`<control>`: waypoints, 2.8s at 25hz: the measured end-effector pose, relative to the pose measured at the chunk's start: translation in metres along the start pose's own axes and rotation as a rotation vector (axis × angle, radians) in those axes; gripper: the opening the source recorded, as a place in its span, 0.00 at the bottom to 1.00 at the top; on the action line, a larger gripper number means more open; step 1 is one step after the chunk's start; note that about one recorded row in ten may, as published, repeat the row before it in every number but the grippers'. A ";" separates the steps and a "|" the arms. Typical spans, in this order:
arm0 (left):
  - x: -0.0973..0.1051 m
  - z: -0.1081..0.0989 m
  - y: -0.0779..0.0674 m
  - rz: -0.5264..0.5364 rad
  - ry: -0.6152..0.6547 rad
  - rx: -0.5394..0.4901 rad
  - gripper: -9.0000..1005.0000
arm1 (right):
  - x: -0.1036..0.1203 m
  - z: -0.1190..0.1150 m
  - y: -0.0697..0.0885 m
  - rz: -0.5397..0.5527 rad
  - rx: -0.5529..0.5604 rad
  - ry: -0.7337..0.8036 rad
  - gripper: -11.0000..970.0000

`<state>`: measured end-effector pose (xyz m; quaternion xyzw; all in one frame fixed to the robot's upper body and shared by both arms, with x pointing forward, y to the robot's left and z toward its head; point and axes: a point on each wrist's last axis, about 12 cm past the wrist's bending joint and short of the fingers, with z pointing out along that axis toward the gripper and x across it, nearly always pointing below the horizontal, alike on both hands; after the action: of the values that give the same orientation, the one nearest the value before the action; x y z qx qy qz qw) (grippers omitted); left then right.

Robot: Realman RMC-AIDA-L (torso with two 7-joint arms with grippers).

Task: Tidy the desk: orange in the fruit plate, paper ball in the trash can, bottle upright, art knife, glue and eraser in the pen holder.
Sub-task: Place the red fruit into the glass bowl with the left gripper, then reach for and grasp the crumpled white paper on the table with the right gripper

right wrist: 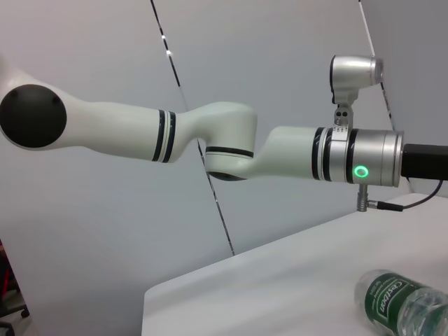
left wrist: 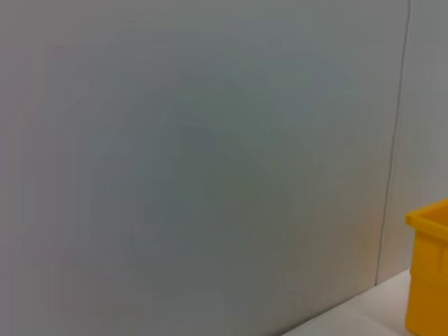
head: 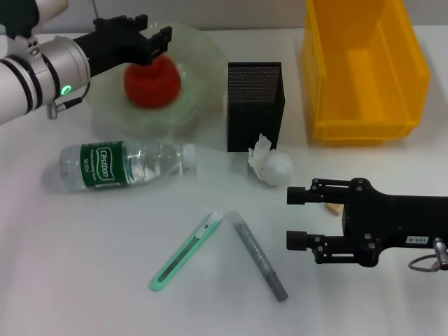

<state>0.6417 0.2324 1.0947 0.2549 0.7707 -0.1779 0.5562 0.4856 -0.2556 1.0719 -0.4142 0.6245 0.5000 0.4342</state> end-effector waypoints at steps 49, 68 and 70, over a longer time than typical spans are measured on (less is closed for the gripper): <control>0.076 -0.132 -0.073 -0.150 -0.067 0.725 0.67 | -0.153 0.068 -0.064 0.232 0.418 0.902 0.71; 0.074 -0.128 -0.074 -0.144 -0.067 0.729 0.67 | -0.102 0.114 -0.086 0.233 0.494 0.899 0.71; 0.074 -0.128 -0.074 -0.144 -0.066 0.729 0.67 | -0.100 0.116 -0.087 0.236 0.496 0.883 0.71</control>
<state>0.4812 0.2584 1.0641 0.3755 0.6543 -0.4873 0.4397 0.6111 -0.1468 1.1308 -0.3971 0.8902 0.1602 0.1553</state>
